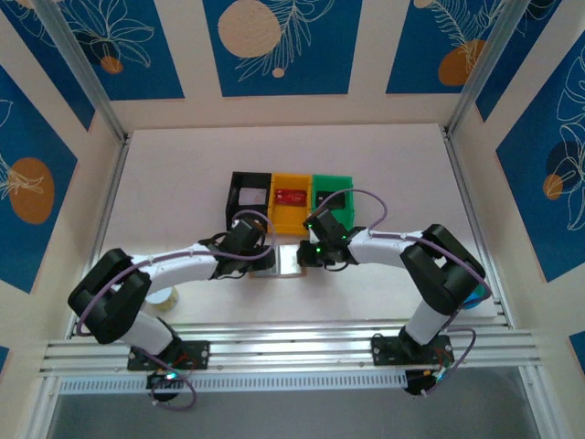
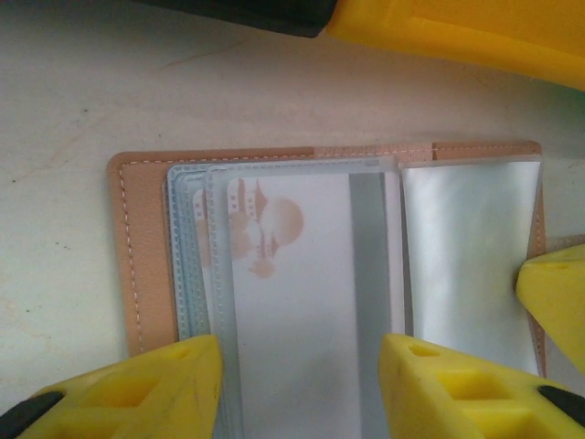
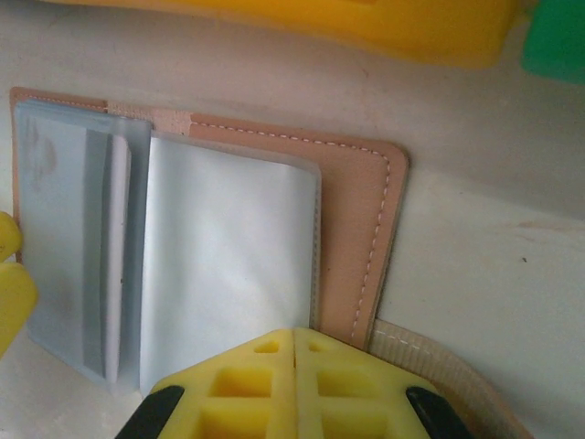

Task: Take the credit cards out of the card holder

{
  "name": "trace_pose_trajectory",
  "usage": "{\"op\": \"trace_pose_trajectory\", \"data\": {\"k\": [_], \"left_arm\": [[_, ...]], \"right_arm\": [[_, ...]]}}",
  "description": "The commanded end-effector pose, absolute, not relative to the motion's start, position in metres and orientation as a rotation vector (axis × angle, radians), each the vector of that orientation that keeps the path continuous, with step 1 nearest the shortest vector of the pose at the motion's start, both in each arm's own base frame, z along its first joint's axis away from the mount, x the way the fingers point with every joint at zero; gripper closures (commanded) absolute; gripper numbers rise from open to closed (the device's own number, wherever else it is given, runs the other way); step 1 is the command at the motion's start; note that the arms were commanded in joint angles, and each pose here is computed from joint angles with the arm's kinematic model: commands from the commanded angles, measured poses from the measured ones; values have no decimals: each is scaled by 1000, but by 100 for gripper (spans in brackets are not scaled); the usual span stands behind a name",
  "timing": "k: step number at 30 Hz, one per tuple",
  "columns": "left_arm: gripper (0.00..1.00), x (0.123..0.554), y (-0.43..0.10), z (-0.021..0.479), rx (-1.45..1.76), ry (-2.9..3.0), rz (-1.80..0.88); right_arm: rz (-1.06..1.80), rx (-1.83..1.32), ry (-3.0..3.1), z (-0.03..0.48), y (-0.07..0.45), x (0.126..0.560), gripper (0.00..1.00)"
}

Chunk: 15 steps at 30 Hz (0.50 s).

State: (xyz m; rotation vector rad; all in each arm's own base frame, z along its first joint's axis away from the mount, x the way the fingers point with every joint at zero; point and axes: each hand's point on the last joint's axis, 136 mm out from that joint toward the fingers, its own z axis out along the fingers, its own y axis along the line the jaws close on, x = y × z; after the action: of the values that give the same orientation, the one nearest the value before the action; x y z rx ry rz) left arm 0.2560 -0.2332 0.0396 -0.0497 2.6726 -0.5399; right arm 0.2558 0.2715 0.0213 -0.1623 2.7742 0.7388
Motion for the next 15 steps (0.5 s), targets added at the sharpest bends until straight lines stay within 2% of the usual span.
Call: {"op": "trace_pose_trajectory", "data": {"k": [1, 7, 15], "left_arm": [[51, 260, -228, 40, -25, 2683, -483], [51, 261, -220, 48, -9, 2660, -429], [52, 259, -226, 43, -25, 2669, -487]], "right_arm": [[723, -174, 2814, 18, 264, 246, 93], [721, -172, 2816, 17, 263, 246, 93], [726, -173, 2814, 17, 264, 246, 93]]}}
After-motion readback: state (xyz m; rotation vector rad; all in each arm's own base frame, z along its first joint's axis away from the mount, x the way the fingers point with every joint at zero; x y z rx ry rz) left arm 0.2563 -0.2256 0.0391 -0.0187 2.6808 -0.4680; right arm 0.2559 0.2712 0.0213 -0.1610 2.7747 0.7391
